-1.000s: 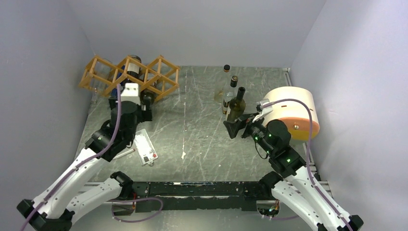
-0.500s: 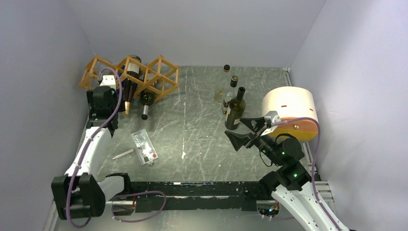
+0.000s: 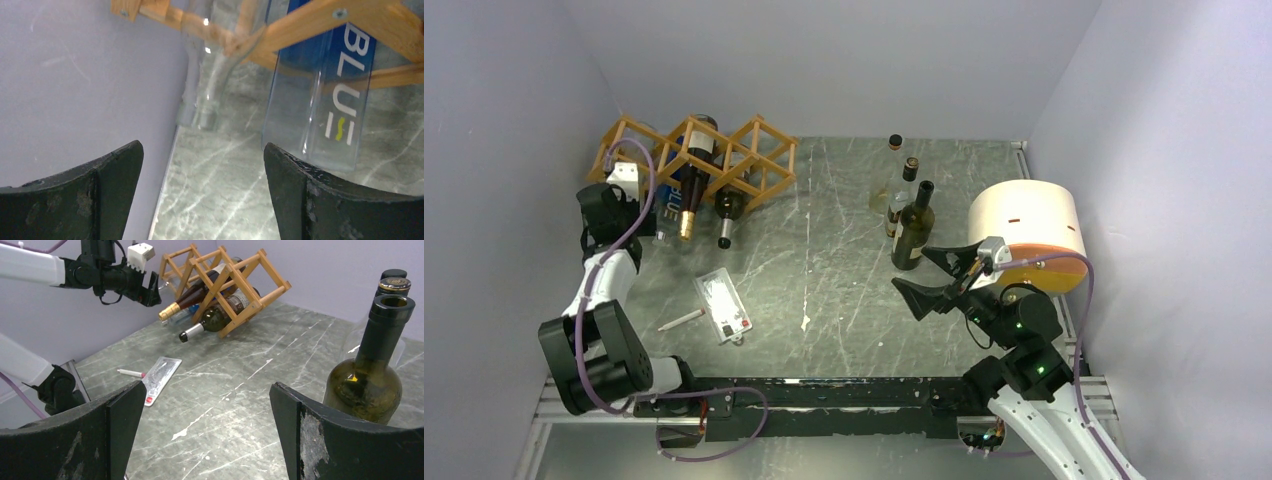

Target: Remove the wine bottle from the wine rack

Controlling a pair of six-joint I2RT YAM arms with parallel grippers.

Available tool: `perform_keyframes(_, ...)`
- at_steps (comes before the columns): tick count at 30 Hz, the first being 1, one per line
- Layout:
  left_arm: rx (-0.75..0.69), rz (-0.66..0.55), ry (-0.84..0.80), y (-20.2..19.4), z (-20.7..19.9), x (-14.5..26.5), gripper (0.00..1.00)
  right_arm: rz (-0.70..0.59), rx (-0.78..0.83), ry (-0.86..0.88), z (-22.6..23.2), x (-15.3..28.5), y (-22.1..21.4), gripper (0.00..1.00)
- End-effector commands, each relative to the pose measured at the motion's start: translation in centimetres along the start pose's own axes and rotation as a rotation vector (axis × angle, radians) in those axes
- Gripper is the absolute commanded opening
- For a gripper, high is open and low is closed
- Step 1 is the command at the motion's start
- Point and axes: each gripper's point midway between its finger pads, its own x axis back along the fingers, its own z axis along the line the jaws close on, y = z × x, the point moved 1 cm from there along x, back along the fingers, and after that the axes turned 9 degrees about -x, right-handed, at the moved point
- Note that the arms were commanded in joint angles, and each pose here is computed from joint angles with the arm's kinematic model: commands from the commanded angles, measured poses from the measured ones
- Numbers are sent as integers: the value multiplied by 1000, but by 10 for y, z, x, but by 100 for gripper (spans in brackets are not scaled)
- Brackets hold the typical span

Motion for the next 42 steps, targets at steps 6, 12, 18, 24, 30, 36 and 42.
perform_keyframes(6,-61,-88,-176,30,5,-36,97,-6,17,32,5,0,1,100)
perform_keyframes(12,-60,-85,-233,32,1,-52,92,3,14,33,5,-1,-1,100)
perform_keyframes(18,-67,-52,-255,23,3,-65,81,13,9,29,4,-3,-2,100)
perform_keyframes(24,-48,-61,-287,20,2,-69,76,20,6,21,2,-4,-4,100)
perform_keyframes(30,-54,-69,-309,23,0,-71,66,19,6,20,2,-4,-4,100)
perform_keyframes(36,-48,-73,-283,24,4,-64,49,24,6,19,2,-4,-5,100)
perform_keyframes(42,-47,-48,-240,9,5,-53,22,7,8,26,4,-2,-2,100)
